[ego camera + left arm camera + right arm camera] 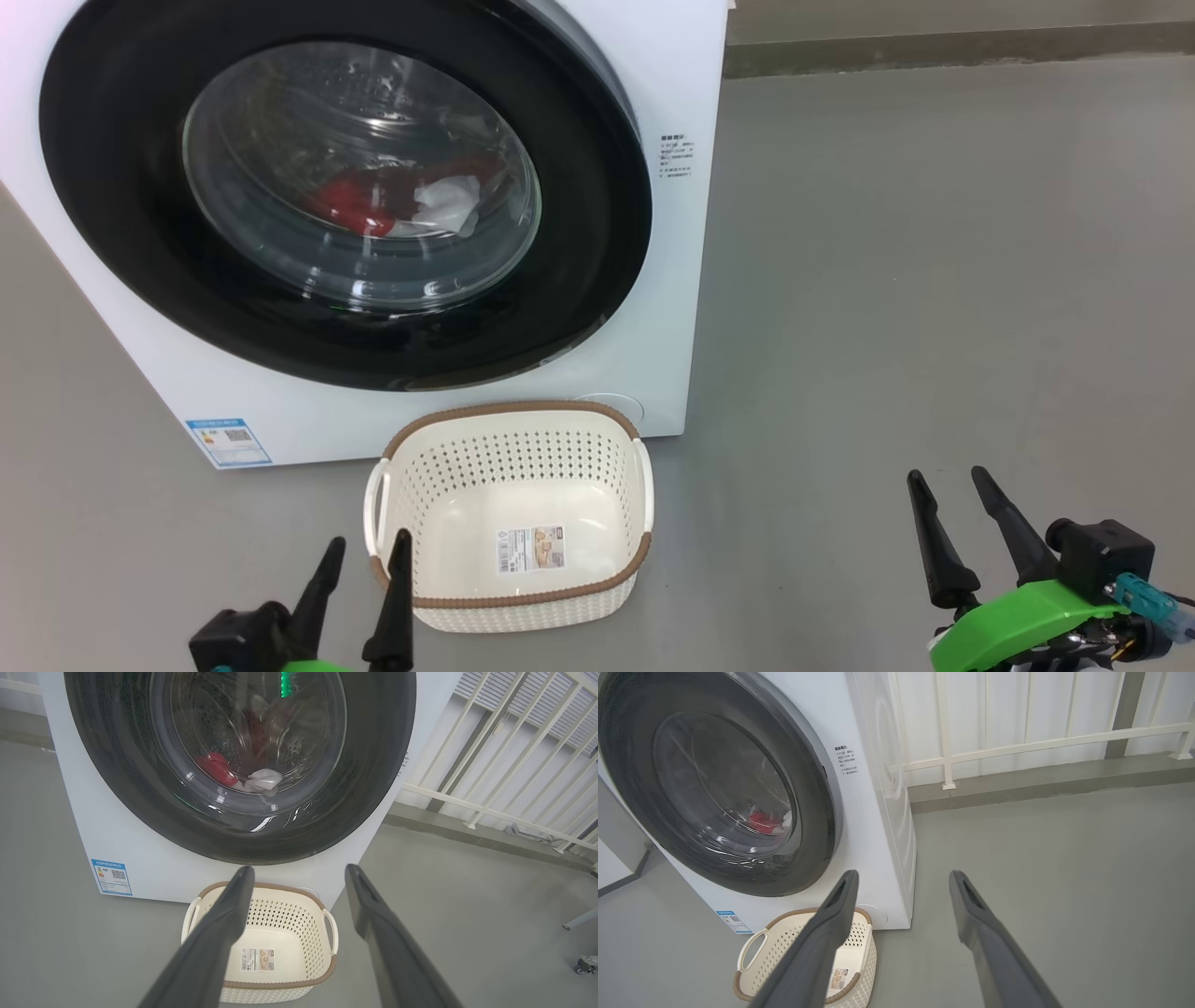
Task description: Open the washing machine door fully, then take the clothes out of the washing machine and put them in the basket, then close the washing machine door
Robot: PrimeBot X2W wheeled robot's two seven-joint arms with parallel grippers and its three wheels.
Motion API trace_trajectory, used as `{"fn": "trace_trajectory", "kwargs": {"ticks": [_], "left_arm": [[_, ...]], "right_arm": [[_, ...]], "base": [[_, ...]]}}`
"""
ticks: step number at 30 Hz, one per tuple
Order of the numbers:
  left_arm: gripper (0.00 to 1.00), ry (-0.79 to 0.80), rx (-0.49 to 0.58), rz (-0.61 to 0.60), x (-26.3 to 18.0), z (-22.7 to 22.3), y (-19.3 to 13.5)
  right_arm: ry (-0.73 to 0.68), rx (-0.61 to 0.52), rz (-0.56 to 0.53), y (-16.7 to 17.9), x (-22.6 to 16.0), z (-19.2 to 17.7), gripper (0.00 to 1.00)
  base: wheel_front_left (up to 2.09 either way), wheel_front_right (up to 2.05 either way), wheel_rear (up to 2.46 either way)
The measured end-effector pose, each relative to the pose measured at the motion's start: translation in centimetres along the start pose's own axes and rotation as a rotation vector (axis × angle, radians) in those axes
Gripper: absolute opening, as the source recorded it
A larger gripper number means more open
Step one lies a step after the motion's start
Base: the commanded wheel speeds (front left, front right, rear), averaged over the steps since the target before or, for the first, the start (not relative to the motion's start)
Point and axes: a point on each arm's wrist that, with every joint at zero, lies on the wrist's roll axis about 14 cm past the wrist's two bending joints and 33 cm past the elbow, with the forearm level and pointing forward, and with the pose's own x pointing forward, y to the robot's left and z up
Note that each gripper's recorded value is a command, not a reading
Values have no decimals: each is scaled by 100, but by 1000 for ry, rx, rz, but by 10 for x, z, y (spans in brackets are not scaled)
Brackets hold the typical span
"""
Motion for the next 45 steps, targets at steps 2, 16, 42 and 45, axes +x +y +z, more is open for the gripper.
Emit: {"fn": "trace_trajectory", "kwargs": {"ticks": [2,16,42,45], "left_arm": [[100,3,24,-7,0,-1,-1],[100,-8,158,-11,0,-4,-4],[100,-6,226,-5,2,-9,-3],[100,-5,226,-5,2,-9,-3]], "right_arm": [[1,-29,5,1,0,0,100],[-22,-163,30,5,-1,2,100],[-38,-222,14,0,-2,3,100],[-37,-221,14,0,-2,2,100]], "base": [[0,0,0],[0,0,0],[0,0,0],[0,0,0]]}}
